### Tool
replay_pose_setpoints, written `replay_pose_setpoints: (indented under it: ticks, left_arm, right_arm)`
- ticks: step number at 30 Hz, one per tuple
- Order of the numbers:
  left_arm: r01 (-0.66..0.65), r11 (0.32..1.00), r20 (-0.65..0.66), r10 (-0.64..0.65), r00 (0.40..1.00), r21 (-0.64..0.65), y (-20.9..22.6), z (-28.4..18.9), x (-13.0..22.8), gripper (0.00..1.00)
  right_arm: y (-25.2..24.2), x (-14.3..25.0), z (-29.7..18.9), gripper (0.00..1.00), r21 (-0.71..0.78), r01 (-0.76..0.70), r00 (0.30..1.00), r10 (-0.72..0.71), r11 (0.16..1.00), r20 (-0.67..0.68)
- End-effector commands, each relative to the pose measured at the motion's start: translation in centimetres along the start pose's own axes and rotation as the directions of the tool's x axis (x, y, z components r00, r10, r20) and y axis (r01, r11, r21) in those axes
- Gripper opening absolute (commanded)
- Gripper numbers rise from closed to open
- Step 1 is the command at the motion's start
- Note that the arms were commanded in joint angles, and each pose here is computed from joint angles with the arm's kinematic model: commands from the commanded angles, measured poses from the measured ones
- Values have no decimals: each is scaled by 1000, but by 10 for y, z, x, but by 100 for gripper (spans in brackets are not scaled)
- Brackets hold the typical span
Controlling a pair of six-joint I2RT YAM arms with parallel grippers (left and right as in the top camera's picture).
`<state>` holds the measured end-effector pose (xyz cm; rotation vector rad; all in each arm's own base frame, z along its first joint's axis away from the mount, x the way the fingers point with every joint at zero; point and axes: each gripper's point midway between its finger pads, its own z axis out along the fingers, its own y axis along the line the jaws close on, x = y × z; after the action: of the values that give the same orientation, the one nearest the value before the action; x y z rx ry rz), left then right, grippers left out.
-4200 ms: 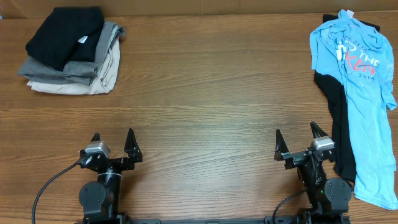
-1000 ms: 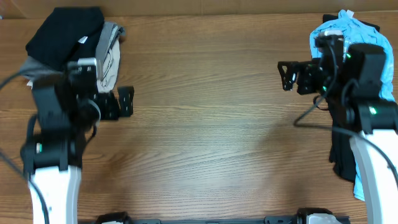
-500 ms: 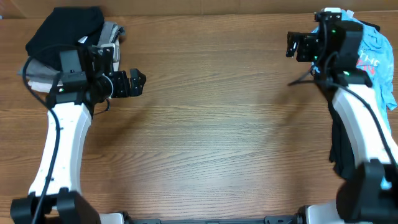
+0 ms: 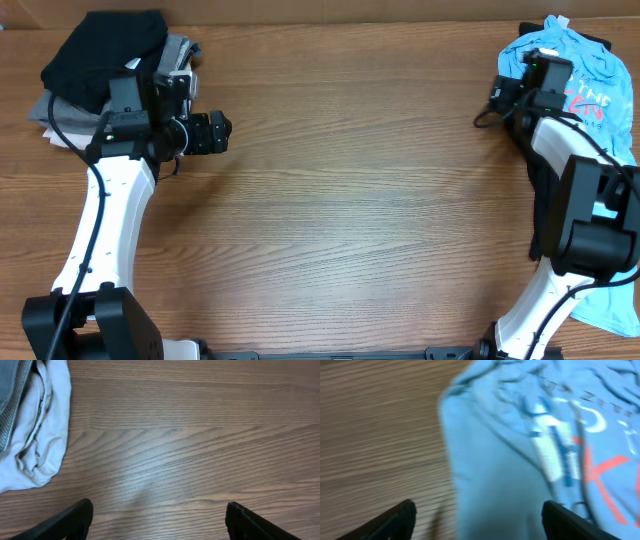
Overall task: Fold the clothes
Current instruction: 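Reach the right gripper to the light-blue T-shirt on the right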
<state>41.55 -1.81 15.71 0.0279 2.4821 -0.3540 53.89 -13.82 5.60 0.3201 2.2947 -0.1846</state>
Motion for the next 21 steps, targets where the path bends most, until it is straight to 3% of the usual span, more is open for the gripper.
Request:
replay_pose_setpoints:
  ticks: [1, 6, 17, 21]
  left_arm:
    - [-41, 998, 11, 42, 999, -53, 2, 5, -8, 84]
    - [-60, 997, 5, 60, 998, -39, -6, 17, -7, 81]
    - [-57, 998, -49, 55, 997, -31, -7, 44, 5, 82]
    - [-58, 998, -56, 56, 997, -30, -7, 47, 6, 82]
  right_arm:
    - [-7, -20, 5, 79, 8, -13, 998, 12, 1000, 57]
    - [-4, -9, 20, 73, -17, -13, 999, 14, 1000, 49]
    - [-2, 11, 42, 72, -22, -13, 999, 13, 1000, 30]
    - [-2, 9, 44, 63, -22, -13, 999, 14, 1000, 45]
